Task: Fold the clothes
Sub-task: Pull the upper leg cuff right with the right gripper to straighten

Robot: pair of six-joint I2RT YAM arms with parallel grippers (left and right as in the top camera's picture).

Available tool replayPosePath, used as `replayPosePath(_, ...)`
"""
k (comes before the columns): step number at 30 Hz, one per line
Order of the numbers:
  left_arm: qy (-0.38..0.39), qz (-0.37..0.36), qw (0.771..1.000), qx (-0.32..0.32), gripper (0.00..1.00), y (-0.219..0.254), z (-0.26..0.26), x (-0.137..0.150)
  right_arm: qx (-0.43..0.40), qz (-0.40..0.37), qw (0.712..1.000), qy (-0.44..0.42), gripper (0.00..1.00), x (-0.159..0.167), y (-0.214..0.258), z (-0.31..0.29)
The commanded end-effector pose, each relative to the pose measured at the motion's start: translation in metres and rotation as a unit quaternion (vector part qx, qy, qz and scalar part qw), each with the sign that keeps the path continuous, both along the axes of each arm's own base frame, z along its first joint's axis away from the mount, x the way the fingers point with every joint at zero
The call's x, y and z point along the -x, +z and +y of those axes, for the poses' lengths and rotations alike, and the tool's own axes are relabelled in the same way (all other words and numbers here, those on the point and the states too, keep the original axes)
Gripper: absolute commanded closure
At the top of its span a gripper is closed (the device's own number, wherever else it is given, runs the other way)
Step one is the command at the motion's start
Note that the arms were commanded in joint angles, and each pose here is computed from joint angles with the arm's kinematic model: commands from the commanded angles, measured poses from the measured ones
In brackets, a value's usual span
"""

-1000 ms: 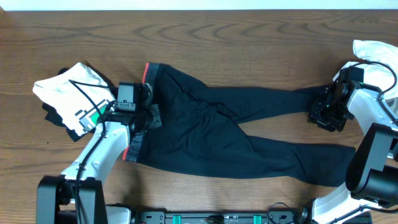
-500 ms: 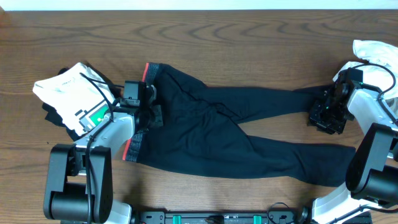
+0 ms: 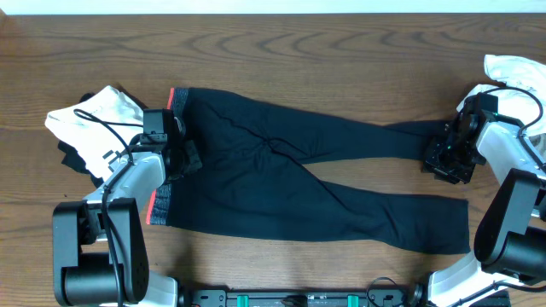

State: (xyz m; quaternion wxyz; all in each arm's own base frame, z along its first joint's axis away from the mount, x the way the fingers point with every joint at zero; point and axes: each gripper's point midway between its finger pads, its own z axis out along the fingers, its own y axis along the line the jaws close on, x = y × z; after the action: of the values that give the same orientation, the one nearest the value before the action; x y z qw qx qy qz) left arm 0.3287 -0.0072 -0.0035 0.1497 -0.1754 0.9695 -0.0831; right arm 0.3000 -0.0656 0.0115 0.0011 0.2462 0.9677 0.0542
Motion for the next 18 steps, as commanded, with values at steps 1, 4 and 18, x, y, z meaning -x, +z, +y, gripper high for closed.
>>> replayPosePath(1, 0.004, 0.066, 0.998, -0.013, 0.81, -0.028, 0.004, 0.033, -0.003, 0.002, 1.000, 0.009, 0.68, 0.000, -0.002, 0.003)
replayPosePath(4, 0.004, 0.067, 0.998, -0.012, 0.81, -0.026, 0.004, 0.033, 0.002, 0.002, 1.000, 0.010, 0.68, 0.000, -0.003, 0.002)
replayPosePath(18, 0.004, 0.074, 0.997, -0.012, 0.82, -0.022, 0.003, 0.039, 0.050, -0.152, 0.987, -0.032, 0.55, -0.083, 0.056, -0.055)
